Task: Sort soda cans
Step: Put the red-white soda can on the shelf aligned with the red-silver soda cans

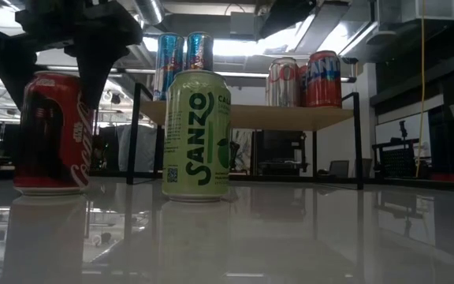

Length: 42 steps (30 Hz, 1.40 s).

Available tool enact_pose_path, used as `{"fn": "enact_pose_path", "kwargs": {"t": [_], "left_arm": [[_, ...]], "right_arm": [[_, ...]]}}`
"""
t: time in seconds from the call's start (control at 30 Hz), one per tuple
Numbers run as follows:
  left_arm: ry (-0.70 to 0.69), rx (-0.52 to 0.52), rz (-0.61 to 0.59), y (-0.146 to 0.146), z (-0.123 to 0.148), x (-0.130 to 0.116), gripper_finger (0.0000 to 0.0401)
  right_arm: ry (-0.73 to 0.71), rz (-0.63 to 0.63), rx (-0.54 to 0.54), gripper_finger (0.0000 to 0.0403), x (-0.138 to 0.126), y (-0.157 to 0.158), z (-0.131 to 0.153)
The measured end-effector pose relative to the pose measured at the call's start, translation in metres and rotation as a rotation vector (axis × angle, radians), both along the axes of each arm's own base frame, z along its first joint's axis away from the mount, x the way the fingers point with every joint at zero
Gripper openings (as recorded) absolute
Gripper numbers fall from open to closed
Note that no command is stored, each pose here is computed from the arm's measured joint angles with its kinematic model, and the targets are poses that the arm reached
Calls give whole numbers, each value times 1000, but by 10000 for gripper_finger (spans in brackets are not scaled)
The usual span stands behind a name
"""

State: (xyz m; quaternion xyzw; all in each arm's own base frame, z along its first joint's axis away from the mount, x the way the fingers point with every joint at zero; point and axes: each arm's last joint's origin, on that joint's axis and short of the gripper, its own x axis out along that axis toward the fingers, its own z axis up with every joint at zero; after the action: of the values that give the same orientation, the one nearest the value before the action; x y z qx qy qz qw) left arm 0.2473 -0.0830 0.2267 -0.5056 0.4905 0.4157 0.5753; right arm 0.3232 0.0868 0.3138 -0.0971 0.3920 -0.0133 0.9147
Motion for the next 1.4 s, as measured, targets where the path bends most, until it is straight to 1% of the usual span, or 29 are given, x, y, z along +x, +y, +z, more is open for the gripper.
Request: {"fn": "enact_pose_path", "kwargs": {"t": [0.1, 0.23, 0.37, 0.47, 0.57, 0.73, 0.8, 0.9, 1.0, 1.07, 1.13, 1.4], "left_arm": [[0, -1, -1, -1, 0, 0, 361], [0, 7, -23, -1, 0, -1, 323], [-6, 32, -104, -1, 0, 0, 278], [-8, 59, -221, 2, 0, 1, 275], [-20, 93, -417, 5, 0, 3, 275], [-69, 133, -910, 8, 1, 7, 275], [-88, 151, -1069, 8, 1, 8, 275], [-89, 181, -1261, 7, 0, 7, 278], [-73, 197, -1397, 8, 0, 5, 290], [-67, 205, -1457, 8, 0, 4, 294], [-68, 210, -1484, 8, 0, 4, 296], [-82, 226, -1487, 8, 0, 6, 308]], "right_arm": [[1, 0, 1, 381, 0, 0, 0], [1, 0, 1, 381, 0, 0, 0], [1, 0, 1, 381, 0, 0, 0], [1, 1, 1, 381, 0, 0, 0], [1, 1, 1, 381, 0, 0, 0], [1, 1, 1, 381, 0, 0, 0], [2, 1, 1, 381, 0, 0, 0], [1, 1, 1, 381, 0, 0, 0], [1, 1, 1, 381, 0, 0, 0], [1, 1, 1, 381, 0, 0, 0], [1, 1, 1, 381, 0, 0, 0], [1, 1, 1, 381, 0, 0, 0]]}}
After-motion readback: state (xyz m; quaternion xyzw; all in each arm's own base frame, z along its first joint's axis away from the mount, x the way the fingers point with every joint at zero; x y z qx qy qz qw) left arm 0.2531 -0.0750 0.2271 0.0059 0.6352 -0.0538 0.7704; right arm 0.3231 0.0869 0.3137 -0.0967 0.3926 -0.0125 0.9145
